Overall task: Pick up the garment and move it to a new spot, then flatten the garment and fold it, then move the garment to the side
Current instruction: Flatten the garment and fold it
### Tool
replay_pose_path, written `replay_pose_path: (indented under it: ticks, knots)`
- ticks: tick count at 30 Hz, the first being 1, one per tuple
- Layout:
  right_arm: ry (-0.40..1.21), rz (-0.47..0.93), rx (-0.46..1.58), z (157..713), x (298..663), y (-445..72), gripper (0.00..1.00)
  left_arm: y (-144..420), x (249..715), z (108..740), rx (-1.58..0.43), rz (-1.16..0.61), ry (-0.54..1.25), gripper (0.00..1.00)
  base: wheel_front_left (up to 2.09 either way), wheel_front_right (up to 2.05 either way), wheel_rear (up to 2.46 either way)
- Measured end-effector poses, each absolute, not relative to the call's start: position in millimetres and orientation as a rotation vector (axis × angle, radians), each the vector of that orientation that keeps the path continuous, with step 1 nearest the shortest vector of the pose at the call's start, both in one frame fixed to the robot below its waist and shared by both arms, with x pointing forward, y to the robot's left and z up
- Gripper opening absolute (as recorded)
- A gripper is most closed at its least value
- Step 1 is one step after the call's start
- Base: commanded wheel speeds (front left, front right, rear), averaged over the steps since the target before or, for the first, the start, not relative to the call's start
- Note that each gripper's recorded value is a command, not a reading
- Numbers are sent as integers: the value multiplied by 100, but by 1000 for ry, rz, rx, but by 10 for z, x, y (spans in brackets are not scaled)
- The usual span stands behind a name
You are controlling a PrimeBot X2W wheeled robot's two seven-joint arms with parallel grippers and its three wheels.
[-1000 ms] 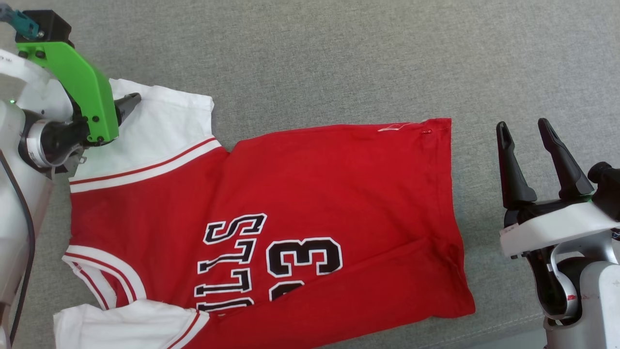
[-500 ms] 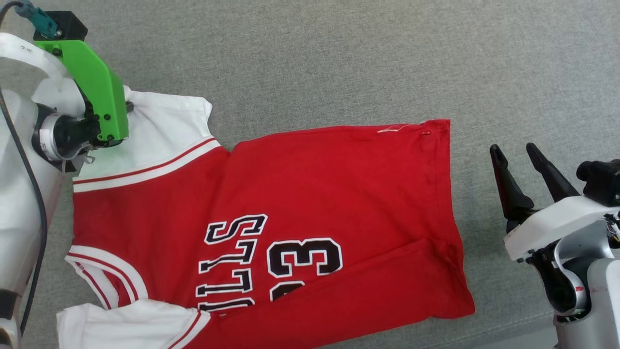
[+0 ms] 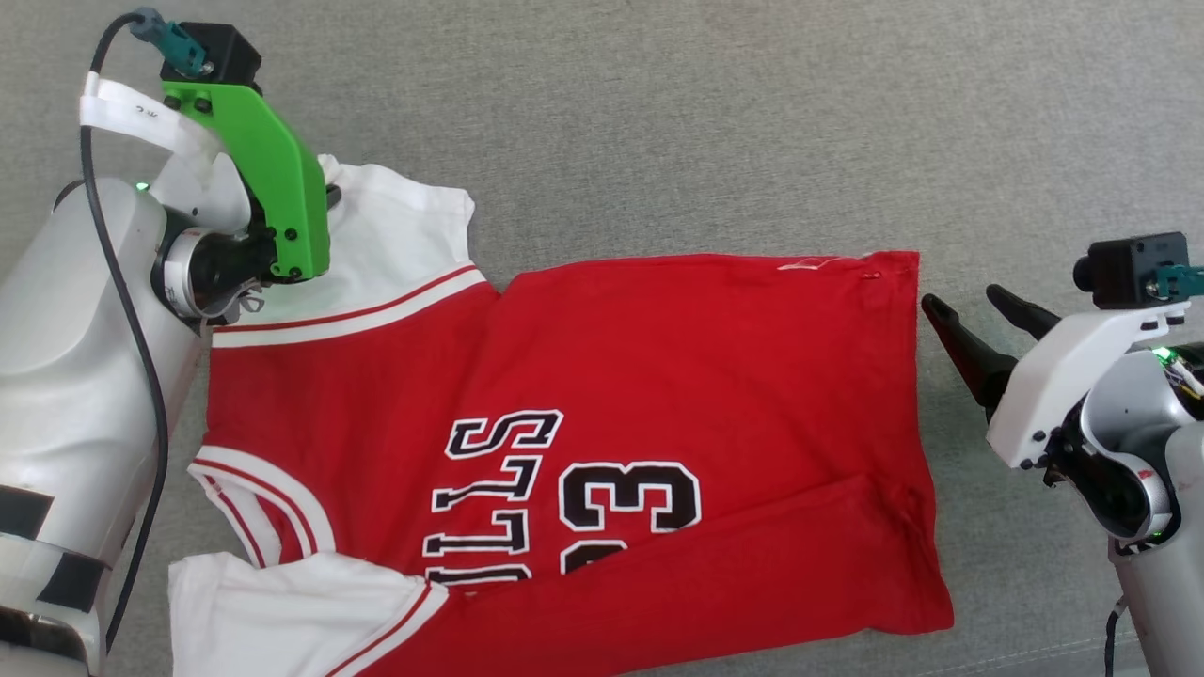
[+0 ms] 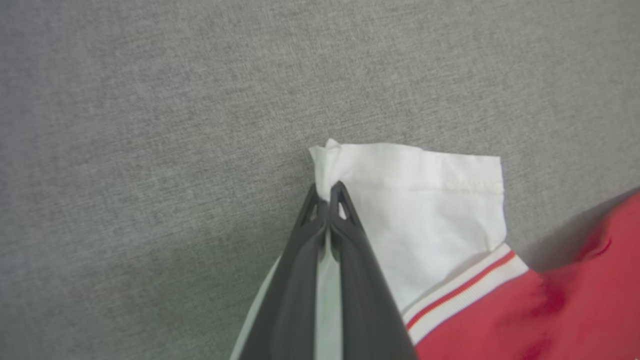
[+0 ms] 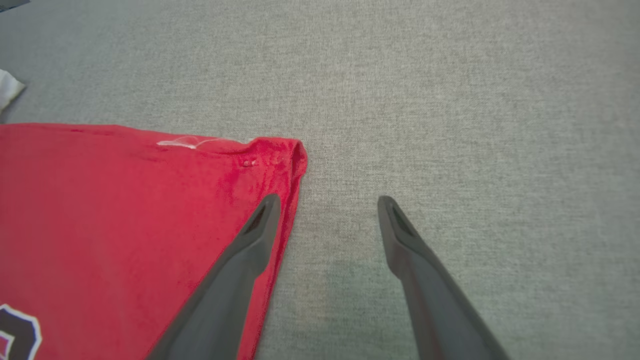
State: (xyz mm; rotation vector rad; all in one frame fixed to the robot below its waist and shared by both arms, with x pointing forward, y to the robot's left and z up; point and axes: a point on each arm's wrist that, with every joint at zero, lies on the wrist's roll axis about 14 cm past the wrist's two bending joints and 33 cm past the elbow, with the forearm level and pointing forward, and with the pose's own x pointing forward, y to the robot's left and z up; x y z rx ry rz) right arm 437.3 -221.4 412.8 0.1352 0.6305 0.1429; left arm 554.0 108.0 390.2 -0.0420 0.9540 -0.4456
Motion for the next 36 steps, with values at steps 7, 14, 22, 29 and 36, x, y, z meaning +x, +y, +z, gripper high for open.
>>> replay_pose_path:
  ticks: [7,14,22,29,36]
  knots:
    - [768,254,89,3955,4515,-1987,100,1150,5564,4037,-31,-438,903,0,0,0,0]
    - [910,308,87,3687,4490,-1877,100,1254,5546,3978,-41,-417,901,0,0,0,0]
    - [968,326,68,3625,4498,-1877,0,1300,5556,3964,-50,-404,886,0,0,0,0]
    - [777,300,89,4024,4677,-1913,0,1445,5537,4273,-72,-367,754,0,0,0,0]
    - [722,290,92,4175,4459,-1902,0,1653,5309,4503,-101,-319,651,0,0,0,0]
